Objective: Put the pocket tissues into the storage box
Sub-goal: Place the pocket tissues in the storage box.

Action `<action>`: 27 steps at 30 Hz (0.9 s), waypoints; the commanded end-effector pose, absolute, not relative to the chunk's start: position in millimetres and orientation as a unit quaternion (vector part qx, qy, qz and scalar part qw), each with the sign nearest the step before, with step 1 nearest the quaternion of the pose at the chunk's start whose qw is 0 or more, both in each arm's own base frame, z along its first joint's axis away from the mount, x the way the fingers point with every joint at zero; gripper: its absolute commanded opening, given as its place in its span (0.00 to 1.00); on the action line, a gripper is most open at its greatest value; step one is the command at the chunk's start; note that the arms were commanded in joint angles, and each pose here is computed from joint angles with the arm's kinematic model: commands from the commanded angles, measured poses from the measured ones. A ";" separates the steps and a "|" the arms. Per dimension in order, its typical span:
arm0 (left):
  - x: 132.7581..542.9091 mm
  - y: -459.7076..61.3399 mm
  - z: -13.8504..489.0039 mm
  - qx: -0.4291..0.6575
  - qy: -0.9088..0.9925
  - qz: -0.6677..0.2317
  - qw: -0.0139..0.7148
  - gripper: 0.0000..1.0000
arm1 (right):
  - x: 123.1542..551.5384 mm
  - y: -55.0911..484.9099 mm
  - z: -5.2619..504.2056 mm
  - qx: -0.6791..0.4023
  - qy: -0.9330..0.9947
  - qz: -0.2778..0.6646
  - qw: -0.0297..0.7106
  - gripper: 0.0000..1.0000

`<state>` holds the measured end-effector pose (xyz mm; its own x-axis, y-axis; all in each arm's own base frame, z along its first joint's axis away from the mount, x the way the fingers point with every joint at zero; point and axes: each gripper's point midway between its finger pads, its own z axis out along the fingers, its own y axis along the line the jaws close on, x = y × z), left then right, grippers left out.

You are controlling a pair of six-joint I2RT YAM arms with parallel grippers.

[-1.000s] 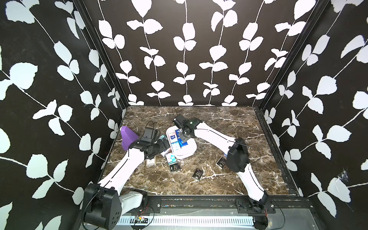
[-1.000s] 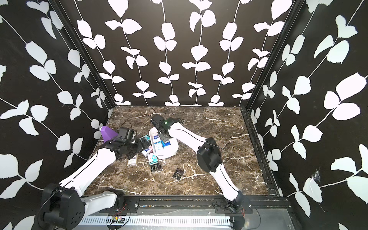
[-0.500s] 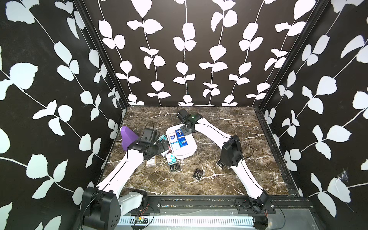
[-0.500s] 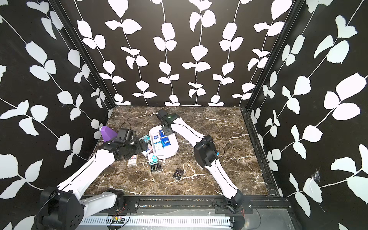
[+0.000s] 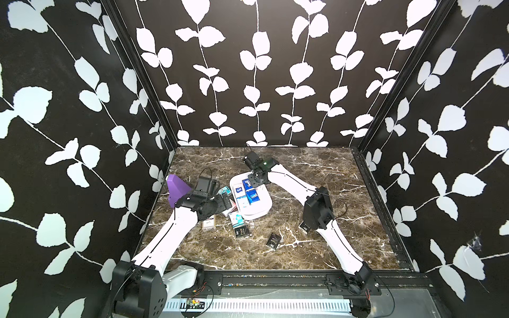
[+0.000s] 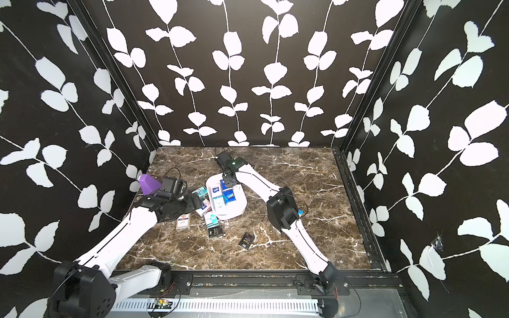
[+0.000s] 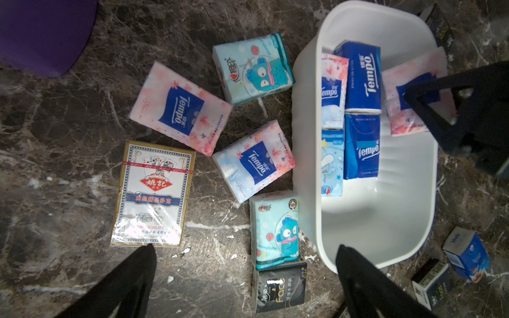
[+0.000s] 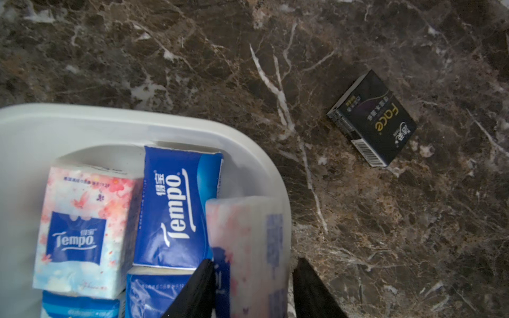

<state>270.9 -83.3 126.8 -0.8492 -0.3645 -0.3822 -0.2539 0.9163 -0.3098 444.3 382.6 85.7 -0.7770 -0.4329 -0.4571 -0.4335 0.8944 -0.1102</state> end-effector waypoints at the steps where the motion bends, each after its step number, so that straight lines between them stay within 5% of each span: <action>1: 274.2 -81.3 135.2 -0.157 0.953 -0.121 0.228 0.99 | 449.6 387.1 89.2 -0.222 0.941 0.005 0.254 0.51; 17: 276.2 -85.4 134.9 -0.171 0.949 -0.137 0.228 0.99 | 422.1 381.7 144.0 -0.199 0.943 0.066 0.258 0.54; 27: 280.2 -88.0 138.6 -0.172 0.947 -0.143 0.230 0.99 | 379.5 388.4 112.2 -0.123 0.961 0.160 0.190 0.59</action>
